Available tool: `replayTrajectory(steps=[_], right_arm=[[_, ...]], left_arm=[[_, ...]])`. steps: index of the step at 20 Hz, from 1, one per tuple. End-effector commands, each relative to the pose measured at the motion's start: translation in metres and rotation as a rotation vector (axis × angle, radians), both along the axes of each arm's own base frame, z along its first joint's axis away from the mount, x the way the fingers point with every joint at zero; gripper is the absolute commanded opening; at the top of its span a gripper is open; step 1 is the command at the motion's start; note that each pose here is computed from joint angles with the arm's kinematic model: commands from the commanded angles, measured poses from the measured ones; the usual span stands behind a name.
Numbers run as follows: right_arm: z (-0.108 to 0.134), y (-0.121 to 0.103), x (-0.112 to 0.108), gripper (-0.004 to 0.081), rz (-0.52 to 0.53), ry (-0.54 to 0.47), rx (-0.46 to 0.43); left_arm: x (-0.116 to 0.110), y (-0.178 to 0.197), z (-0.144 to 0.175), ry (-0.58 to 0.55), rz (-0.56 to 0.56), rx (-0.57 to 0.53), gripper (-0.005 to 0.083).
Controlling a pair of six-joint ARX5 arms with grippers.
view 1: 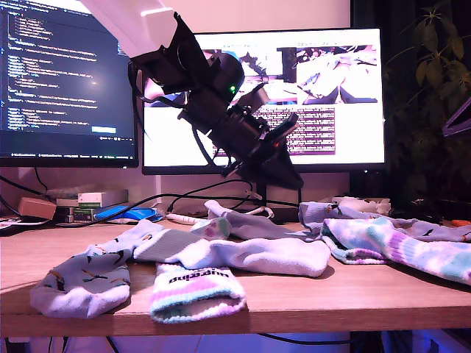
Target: Pair up the socks based on colour and pattern, by placing them on top of one another
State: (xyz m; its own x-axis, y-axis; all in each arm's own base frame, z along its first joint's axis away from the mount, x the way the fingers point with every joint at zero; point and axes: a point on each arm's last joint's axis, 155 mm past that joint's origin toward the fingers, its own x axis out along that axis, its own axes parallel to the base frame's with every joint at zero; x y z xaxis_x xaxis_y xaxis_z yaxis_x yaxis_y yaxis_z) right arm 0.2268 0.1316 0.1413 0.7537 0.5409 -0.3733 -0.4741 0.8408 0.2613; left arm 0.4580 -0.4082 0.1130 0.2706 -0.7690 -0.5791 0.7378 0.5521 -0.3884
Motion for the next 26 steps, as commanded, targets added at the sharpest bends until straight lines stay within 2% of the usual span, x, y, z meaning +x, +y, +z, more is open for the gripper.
replayTrajectory(steps=[1,4,8,12,15,21,26], right_arm=[[0.009,0.002,0.001,-0.0012,0.010,-0.022,0.004],[0.009,0.002,0.001,-0.0012,0.010,-0.022,0.004],[0.011,0.003,0.001,-0.0011,0.016,-0.028,0.009],[0.011,0.004,0.001,-0.0012,0.017,-0.028,0.009],[0.011,0.004,0.001,-0.0011,0.016,-0.030,0.010],[0.015,0.004,0.002,-0.0012,0.016,-0.044,0.014],[0.016,0.004,0.003,-0.0012,0.016,-0.049,0.016]], left_arm=[[0.005,0.003,-0.017,0.093,0.066,-0.011,0.0408],[0.008,0.002,-0.026,0.171,0.125,-0.034,0.0408],[0.016,-0.006,-0.030,0.181,0.147,-0.085,0.0407],[0.016,-0.010,-0.044,0.264,0.187,-0.115,0.0387],[0.017,-0.011,-0.044,0.260,0.197,-0.114,0.0387],[0.008,-0.024,-0.035,0.269,0.161,-0.141,0.0334],[0.004,-0.031,-0.040,0.253,0.172,-0.116,0.0265]])
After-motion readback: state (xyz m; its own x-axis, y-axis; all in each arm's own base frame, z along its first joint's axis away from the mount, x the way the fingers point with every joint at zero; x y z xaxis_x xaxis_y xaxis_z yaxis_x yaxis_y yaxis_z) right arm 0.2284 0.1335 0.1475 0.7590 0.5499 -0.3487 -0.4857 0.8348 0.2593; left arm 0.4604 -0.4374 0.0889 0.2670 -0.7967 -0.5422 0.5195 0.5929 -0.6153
